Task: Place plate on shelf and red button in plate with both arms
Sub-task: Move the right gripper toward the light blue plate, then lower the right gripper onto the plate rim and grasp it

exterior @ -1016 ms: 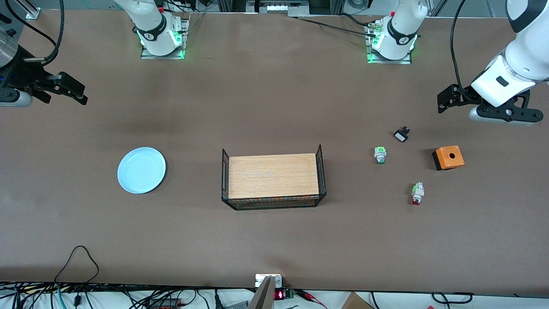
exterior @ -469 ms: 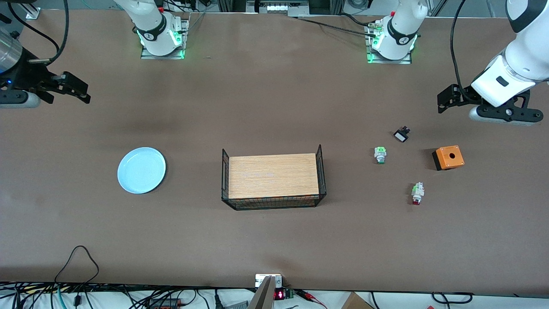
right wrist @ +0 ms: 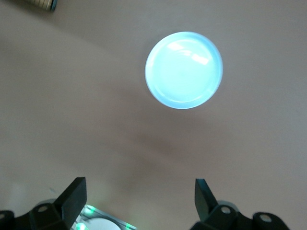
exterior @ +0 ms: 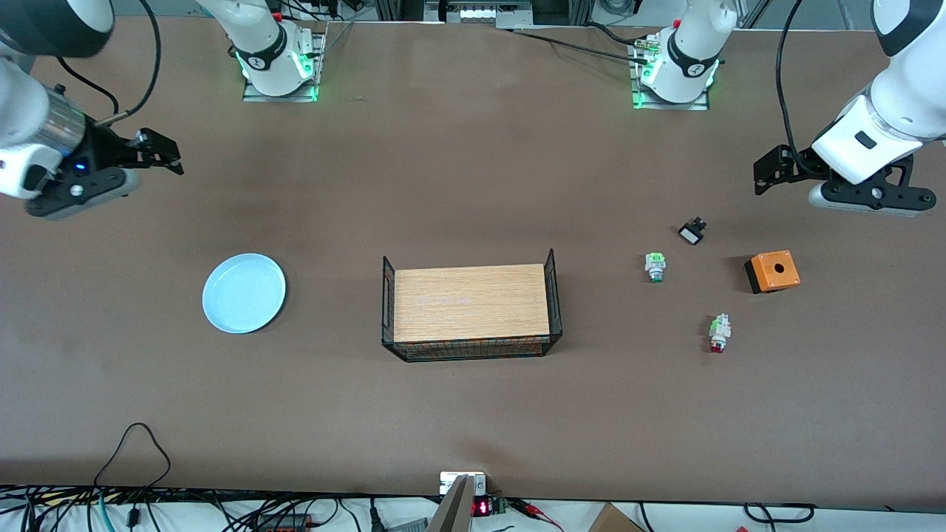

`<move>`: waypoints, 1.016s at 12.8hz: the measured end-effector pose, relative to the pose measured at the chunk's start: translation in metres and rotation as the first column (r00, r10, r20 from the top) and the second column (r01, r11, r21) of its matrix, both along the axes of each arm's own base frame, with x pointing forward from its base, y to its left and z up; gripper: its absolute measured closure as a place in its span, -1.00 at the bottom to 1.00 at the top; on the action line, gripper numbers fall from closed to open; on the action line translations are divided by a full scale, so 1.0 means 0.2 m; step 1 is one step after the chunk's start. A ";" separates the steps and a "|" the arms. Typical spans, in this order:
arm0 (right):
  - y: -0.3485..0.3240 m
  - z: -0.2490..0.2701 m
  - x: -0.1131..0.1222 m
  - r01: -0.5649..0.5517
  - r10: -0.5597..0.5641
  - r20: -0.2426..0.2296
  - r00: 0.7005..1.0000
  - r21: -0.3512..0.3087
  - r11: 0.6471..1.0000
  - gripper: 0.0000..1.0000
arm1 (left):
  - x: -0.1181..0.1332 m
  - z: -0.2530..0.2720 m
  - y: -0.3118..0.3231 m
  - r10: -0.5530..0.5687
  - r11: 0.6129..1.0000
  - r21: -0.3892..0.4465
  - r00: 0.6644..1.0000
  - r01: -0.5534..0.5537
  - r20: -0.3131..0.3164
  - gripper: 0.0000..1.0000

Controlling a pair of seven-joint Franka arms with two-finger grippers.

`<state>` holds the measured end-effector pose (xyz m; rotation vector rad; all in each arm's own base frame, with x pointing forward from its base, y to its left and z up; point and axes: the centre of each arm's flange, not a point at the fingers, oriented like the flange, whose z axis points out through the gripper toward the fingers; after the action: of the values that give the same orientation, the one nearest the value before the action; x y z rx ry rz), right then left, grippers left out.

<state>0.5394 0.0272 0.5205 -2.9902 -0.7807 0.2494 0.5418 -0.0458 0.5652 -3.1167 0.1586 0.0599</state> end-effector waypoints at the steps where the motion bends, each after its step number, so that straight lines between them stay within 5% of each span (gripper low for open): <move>1: 0.01 -0.08 0.00 -0.077 0.077 -0.004 0.997 0.003 0.997 -1.00 | 0.00 0.00 0.00 0.000 1.000 0.000 1.000 0.000 0.000 -1.00; 4: 0.02 -0.37 -0.04 -0.231 0.231 -0.005 0.973 0.008 0.973 -1.00 | 0.00 0.00 0.00 0.000 1.000 0.000 1.000 0.000 0.000 -1.00; 9: 0.08 -0.91 -0.20 -0.312 0.312 0.042 0.949 0.007 0.950 -1.00 | 0.00 0.00 0.00 0.000 1.000 0.000 1.000 0.000 0.000 -1.00; 13: 0.07 -1.19 -0.16 -0.472 0.467 0.132 0.874 0.004 0.882 -1.00 | 0.00 0.00 0.00 0.000 1.000 0.000 1.000 0.000 0.000 -1.00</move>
<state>0.5070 0.0417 0.2817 -2.7523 -1.5072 0.0525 0.5419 -0.0458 0.5652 -3.1167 0.1586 0.0597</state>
